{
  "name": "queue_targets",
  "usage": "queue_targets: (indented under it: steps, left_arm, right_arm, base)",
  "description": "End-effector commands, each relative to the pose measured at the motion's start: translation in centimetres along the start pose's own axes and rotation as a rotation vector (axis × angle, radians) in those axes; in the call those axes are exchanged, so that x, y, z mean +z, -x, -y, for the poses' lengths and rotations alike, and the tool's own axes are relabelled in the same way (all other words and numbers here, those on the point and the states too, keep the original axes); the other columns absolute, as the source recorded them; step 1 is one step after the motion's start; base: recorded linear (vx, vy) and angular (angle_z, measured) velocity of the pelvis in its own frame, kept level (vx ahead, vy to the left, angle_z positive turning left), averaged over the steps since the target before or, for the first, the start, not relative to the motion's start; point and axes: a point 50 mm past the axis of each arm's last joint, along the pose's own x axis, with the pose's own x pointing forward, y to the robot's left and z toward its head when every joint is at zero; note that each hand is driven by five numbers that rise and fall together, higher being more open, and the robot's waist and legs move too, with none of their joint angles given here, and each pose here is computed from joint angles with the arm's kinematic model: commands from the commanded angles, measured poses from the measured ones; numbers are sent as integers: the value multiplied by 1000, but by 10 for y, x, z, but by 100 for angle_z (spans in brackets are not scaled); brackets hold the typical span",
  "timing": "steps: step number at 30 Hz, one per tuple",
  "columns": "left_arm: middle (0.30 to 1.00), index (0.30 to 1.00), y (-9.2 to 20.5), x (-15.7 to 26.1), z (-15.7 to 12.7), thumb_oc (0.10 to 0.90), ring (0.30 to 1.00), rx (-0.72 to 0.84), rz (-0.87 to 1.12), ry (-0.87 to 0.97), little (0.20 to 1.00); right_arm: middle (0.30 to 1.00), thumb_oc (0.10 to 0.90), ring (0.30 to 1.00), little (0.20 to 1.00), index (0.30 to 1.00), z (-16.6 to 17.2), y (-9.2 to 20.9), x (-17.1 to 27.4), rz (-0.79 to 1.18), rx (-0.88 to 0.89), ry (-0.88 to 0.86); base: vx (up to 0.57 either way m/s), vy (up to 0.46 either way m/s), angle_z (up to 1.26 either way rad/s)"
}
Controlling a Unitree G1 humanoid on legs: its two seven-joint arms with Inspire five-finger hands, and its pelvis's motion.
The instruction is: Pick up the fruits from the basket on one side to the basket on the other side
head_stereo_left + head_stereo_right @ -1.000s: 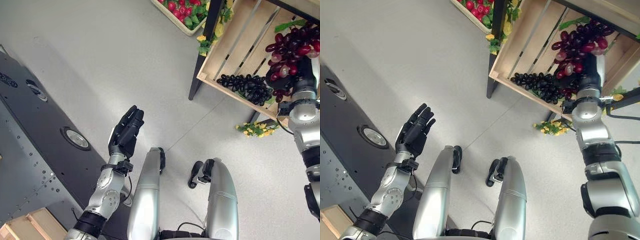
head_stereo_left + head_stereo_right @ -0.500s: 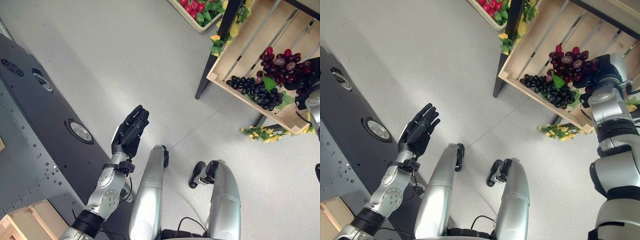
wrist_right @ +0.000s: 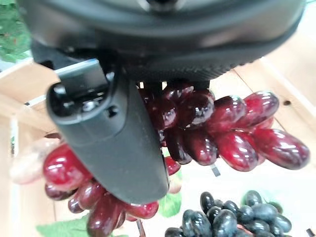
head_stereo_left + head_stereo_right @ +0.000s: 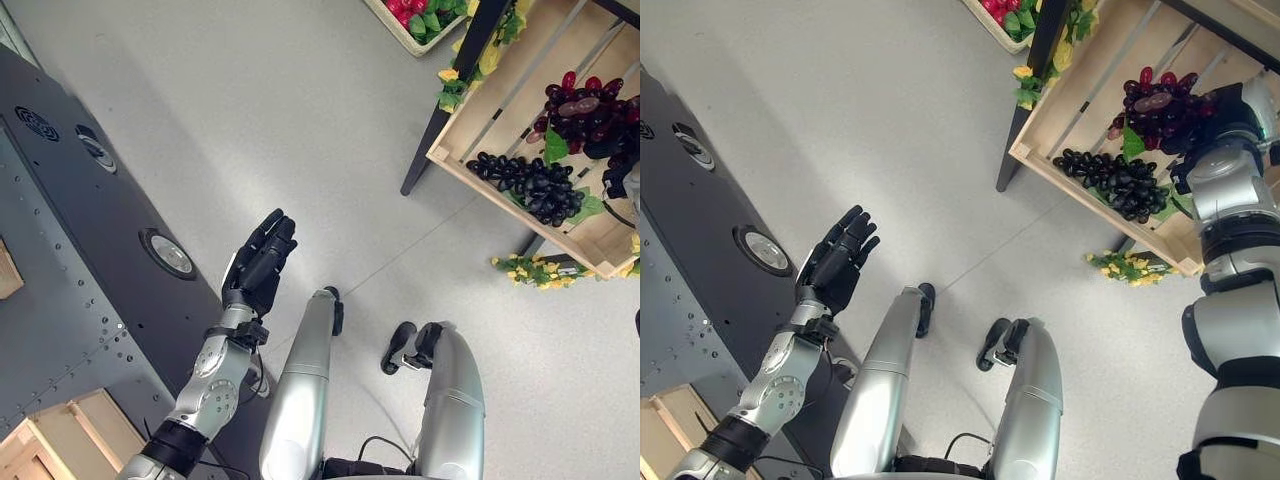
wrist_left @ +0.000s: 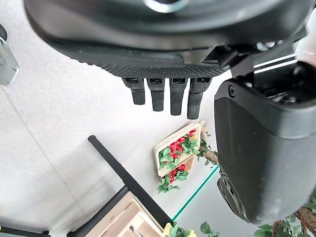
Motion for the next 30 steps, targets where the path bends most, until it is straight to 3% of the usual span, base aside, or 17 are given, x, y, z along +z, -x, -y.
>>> queue_targets:
  steps: [1,21,30]
  left_arm:
    - [900,900,0,30,37,800,900,-166,185,66,900]
    - [900,900,-3,29,44,800,900,-194,206,101,900]
    - [900,900,-3,29,47,800,900,-205,229,109,900]
  right_arm:
    - [900,800,900,900,900,94,2,44,164,-331,-168]
    - [900,800,900,900,900,79,-4,29,45,-223,-137]
    - [900,800,900,900,900,57,1,55,241,-115,-170]
  base:
    - [0,0,0]
    - [-4,1,-1]
    - [-7,4,-1]
